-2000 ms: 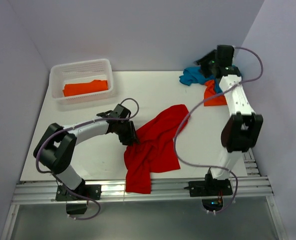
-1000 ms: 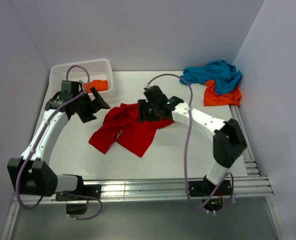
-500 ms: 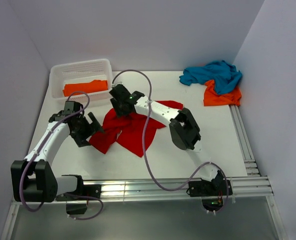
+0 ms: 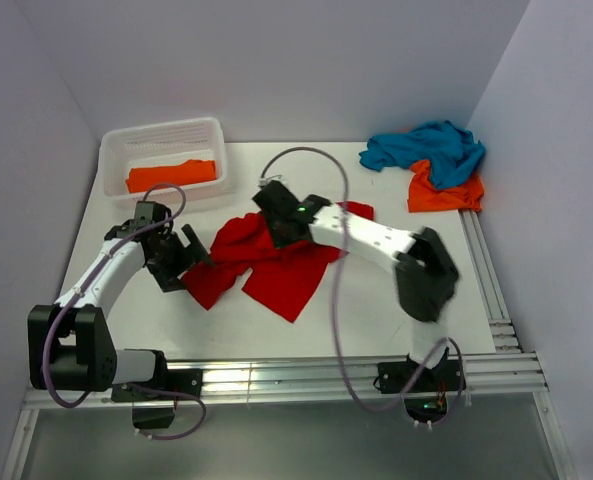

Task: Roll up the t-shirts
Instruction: Flatten the tshirt

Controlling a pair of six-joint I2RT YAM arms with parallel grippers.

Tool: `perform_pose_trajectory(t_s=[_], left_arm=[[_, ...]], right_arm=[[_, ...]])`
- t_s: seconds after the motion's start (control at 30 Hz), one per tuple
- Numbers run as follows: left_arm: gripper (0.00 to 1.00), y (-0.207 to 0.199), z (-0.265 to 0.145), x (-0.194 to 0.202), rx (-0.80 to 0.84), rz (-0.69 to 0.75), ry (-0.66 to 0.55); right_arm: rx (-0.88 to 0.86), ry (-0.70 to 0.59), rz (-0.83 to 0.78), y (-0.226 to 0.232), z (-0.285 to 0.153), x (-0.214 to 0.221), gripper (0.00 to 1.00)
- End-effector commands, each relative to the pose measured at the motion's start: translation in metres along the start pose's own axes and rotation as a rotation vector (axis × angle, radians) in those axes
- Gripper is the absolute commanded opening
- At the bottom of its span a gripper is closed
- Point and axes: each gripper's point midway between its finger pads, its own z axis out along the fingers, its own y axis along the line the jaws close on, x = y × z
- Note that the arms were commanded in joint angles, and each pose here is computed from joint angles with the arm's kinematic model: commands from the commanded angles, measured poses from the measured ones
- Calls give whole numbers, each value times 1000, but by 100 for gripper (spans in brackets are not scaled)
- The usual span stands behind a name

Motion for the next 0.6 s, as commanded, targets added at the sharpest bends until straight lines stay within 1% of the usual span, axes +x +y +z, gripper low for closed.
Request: perform_pose_trajectory(t_s=[0.0, 0.03, 0.07, 0.13, 0.17, 0.27, 0.3, 0.33, 0.4, 0.43, 0.5, 0.53, 0.57], left_arm=[[97, -14, 1, 6, 48, 94, -9], [97, -17, 3, 10, 48, 113, -6], [97, -24, 5, 18, 53, 146, 3], [97, -32, 11, 28, 58, 179, 7], [97, -40, 15, 41, 60, 213, 24], [97, -46, 26, 64, 40, 246, 47], [97, -42, 30, 71, 22, 248, 56], [97, -40, 33, 74, 8, 238, 58], [98, -32, 37, 79, -28, 249, 60], [98, -26, 40, 79, -61, 256, 61], [98, -21, 42, 76, -95, 280, 54], [98, -18, 43, 75, -114, 295, 56], [97, -14, 43, 76, -137, 301, 62]], right_arm=[[-200, -176, 177, 4, -101, -28, 0], [-199, -123, 212, -1, -100, -3, 0], [-234, -138, 233, -5, -123, 4, 0], [-276, -99, 263, -5, -133, 30, 0], [-285, -84, 271, -12, -139, 52, 0], [-270, -80, 299, -28, -146, 80, 0], [-255, -77, 299, -33, -147, 86, 0], [-188, -55, 300, -47, -146, 97, 0], [-152, -44, 308, -57, -151, 107, 0], [-125, -4, 310, -63, -148, 123, 0], [-155, 38, 314, -62, -149, 142, 0], [-164, 91, 306, -61, -142, 163, 15], [-214, 121, 306, -54, -144, 174, 26]])
